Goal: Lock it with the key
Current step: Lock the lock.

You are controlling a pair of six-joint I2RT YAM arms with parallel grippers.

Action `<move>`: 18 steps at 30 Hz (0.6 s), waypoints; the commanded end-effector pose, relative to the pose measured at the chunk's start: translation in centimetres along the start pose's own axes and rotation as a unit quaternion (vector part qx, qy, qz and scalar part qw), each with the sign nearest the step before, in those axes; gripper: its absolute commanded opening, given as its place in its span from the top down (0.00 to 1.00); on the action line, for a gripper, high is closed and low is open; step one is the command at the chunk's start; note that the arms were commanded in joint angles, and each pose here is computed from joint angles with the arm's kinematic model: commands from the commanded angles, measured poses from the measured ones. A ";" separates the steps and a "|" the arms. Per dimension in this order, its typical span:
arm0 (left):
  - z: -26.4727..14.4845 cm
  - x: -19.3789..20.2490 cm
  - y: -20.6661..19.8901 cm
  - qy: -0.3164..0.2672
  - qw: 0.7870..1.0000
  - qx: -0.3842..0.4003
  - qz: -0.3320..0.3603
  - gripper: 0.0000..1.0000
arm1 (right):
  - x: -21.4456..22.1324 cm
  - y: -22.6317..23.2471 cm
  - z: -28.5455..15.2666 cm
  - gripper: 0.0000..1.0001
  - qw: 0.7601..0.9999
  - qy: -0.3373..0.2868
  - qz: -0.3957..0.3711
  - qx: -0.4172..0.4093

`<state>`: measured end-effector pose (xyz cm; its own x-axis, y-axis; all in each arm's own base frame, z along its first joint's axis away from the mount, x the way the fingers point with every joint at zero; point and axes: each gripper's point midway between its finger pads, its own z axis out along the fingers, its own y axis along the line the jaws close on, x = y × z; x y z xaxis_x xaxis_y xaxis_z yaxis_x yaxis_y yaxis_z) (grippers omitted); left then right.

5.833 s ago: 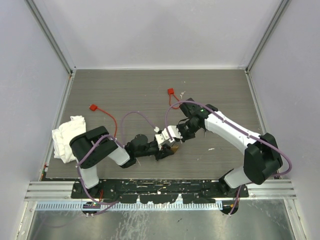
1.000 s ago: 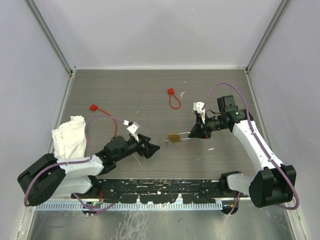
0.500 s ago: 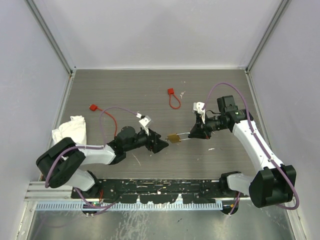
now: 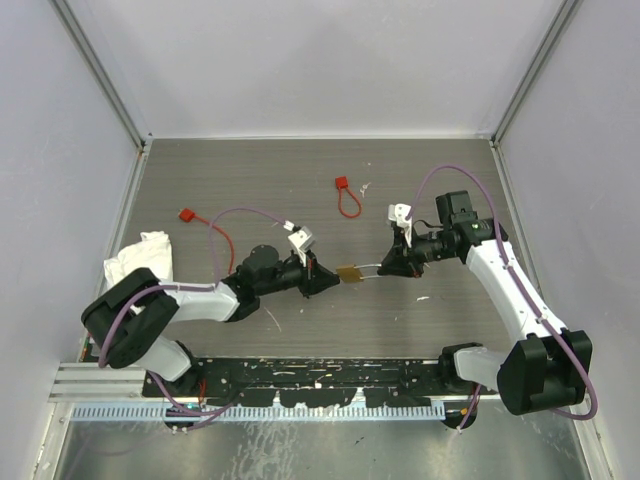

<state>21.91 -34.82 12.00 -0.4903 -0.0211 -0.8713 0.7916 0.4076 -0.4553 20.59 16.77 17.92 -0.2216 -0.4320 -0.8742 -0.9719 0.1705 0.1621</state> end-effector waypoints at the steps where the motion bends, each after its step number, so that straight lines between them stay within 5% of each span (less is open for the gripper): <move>1: 0.0 -2.1 0.0 -0.026 1.000 -0.005 0.014 1.00 | -2.1 0.5 -0.3 0.99 0.999 -0.037 -0.024 -0.009; 10: -3.6 -1.0 2.8 -0.019 0.995 -0.094 0.021 1.00 | -2.2 -1.5 -1.5 0.99 0.998 -0.048 0.011 0.044; 18: -5.3 -1.9 2.2 -0.040 0.996 -0.078 0.003 1.00 | -2.2 -0.9 -1.4 0.99 0.998 -0.058 0.011 0.027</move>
<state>22.17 -29.34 10.66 -0.4933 -0.0226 -0.8695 0.7105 0.5663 -0.4178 22.26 15.42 18.22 -0.2984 -0.3789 -0.8760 -0.9383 0.2845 0.1966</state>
